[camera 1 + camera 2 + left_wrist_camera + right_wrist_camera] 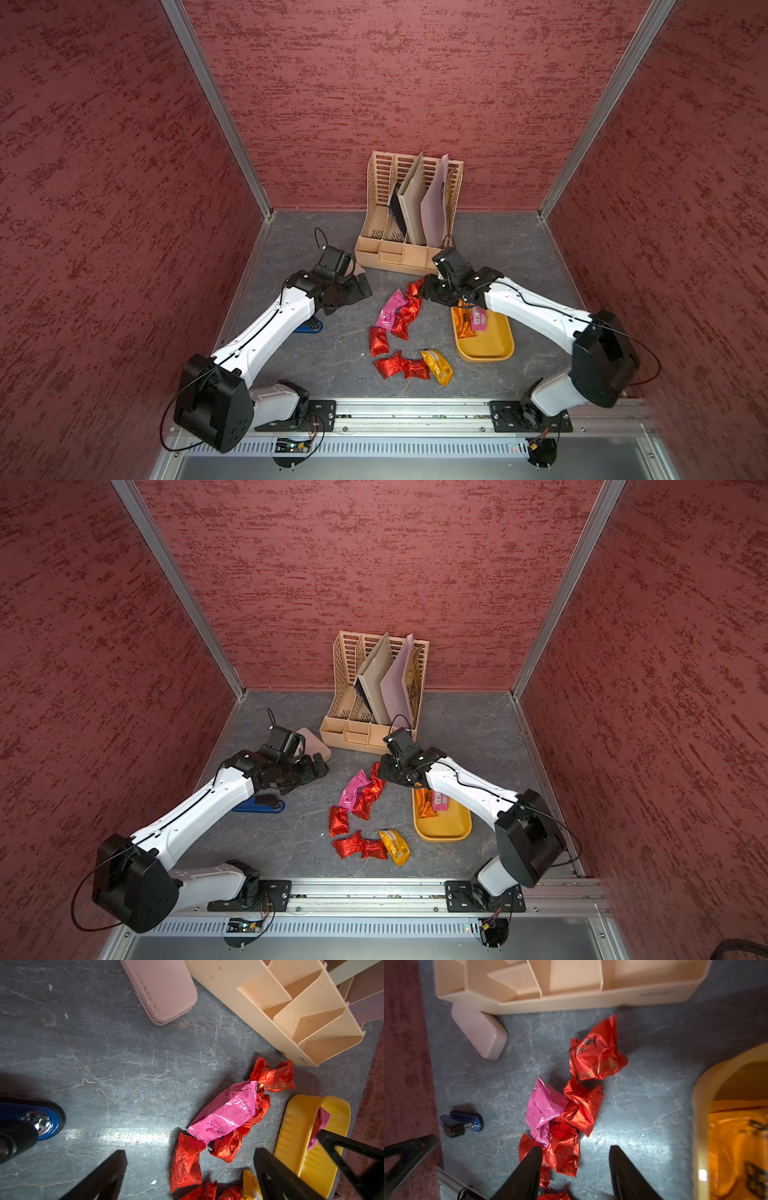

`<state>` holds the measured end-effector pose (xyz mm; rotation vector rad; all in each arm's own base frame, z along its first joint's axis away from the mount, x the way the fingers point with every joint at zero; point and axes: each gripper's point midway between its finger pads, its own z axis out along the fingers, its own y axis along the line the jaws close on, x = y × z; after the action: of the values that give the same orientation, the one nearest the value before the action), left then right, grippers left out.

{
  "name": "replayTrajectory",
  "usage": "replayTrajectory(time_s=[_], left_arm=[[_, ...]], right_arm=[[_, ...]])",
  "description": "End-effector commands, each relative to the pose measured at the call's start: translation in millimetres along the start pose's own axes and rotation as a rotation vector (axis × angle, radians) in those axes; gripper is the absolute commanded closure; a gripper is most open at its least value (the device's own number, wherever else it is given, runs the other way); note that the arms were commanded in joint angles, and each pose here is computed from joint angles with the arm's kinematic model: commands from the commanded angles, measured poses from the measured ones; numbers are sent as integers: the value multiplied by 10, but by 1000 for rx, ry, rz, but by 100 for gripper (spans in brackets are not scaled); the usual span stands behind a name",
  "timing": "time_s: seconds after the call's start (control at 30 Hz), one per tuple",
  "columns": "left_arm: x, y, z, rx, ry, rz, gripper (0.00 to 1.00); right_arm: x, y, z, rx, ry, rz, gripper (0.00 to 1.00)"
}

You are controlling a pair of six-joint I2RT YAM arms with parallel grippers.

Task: Put the tea bags into the storage box
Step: Pick up the tea bag from the center of the board.

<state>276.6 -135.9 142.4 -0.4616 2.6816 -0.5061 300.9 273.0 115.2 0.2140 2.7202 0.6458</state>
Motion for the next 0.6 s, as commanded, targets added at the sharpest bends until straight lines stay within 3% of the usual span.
replayTrajectory(time_s=[0.0,0.23,0.57], left_arm=[[11,-11,-83,38,-17,5,0],[128,109,-124,27,-6,12,0],[86,56,-143,44,-8,14,0]], right_arm=[[24,164,102,15,-7,8,42],[189,-50,457,121,58,35,41],[103,-108,749,188,43,30,39]])
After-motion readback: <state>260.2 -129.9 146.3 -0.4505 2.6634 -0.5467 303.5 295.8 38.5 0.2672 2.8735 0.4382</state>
